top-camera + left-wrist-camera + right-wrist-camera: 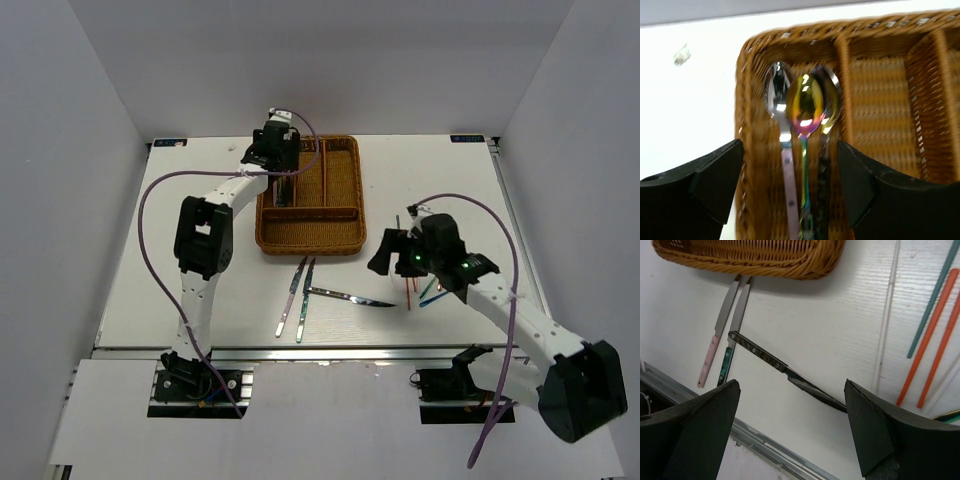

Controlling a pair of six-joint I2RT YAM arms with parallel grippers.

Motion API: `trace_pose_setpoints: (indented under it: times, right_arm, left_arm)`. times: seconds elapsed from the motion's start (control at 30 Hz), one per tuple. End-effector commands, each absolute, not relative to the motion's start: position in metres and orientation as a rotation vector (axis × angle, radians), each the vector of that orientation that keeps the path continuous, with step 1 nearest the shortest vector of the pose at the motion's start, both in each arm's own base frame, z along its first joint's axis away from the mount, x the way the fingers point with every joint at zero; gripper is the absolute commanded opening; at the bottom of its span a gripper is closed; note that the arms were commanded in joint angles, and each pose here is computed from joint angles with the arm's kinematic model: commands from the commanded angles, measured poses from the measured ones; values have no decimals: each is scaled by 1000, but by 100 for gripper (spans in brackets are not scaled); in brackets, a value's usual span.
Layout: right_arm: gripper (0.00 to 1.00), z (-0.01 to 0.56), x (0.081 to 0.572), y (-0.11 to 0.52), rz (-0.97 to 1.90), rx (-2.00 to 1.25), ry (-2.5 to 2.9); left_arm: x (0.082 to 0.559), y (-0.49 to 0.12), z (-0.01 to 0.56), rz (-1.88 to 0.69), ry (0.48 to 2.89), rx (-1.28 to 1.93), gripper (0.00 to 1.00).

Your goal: Sort the eating utensils into containers

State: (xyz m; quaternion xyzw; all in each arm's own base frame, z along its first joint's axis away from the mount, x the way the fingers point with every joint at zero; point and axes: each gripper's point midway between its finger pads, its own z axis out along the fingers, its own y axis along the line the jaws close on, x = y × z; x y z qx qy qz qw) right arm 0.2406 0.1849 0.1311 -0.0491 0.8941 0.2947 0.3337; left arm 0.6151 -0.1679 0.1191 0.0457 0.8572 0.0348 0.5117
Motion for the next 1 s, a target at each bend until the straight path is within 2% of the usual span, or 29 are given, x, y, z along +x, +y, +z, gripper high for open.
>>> trace_pose_setpoints:
  times: [0.0, 0.03, 0.13, 0.2, 0.27, 0.3, 0.33, 0.37, 0.43, 0.47, 0.53, 0.6, 0.63, 0.7, 0.73, 0.77, 0.8, 0.87, 0.97]
  right_arm:
    - [89, 147, 254, 209, 686, -125, 2338]
    - [89, 147, 255, 213, 657, -98, 2354]
    - [89, 158, 255, 238, 634, -10, 2320]
    - [89, 159, 250, 257, 564, 40, 2301]
    - [81, 157, 238, 278, 530, 15, 2297]
    - [78, 152, 238, 293, 523, 22, 2316]
    - [77, 146, 228, 302, 492, -4, 2332]
    - [77, 142, 225, 309, 478, -10, 2343]
    - [74, 130, 221, 324, 434, -12, 2372]
    - [74, 127, 215, 330, 427, -30, 2371]
    - [74, 120, 212, 338, 430, -40, 2378]
    - [74, 115, 213, 338, 410, -38, 2389]
    - [76, 117, 214, 337, 405, -13, 2386]
    - [79, 117, 215, 334, 390, -2, 2384]
    - [83, 118, 217, 330, 363, 10, 2371]
    - [85, 119, 218, 324, 321, 12, 2370]
    - [89, 116, 219, 318, 275, 19, 2377]
    - [89, 119, 227, 307, 204, 5, 2378]
    - [89, 111, 233, 301, 255, -164, 2432]
  left_arm:
    - [605, -150, 191, 100, 1946, -6, 85]
    - [599, -141, 213, 125, 1916, -47, 93]
    - [572, -121, 238, 159, 1925, -178, 98]
    - [534, -103, 277, 132, 1905, -339, 98]
    - [495, -81, 272, 168, 1931, -481, 98]
    - [468, -68, 300, 146, 1876, -552, 98]
    - [434, -48, 301, 165, 1838, -683, 98]
    - [427, -45, 278, 190, 1875, -714, 98]
    - [391, -34, 295, 140, 1833, -761, 98]
    - [375, -31, 276, 158, 1886, -751, 98]
    - [349, -27, 285, 107, 1883, -731, 98]
    - [329, -27, 264, 115, 1961, -643, 98]
    - [316, -23, 270, 108, 1954, -588, 98]
    - [295, -9, 237, 191, 1990, -564, 98]
    - [282, -3, 238, 178, 1951, -563, 98]
    - [274, 0, 208, 219, 1991, -503, 98]
    - [269, -2, 199, 196, 1998, -483, 98]
    - [265, -10, 207, 111, 1973, -457, 98]
    - [268, -21, 224, 14, 1916, -410, 98]
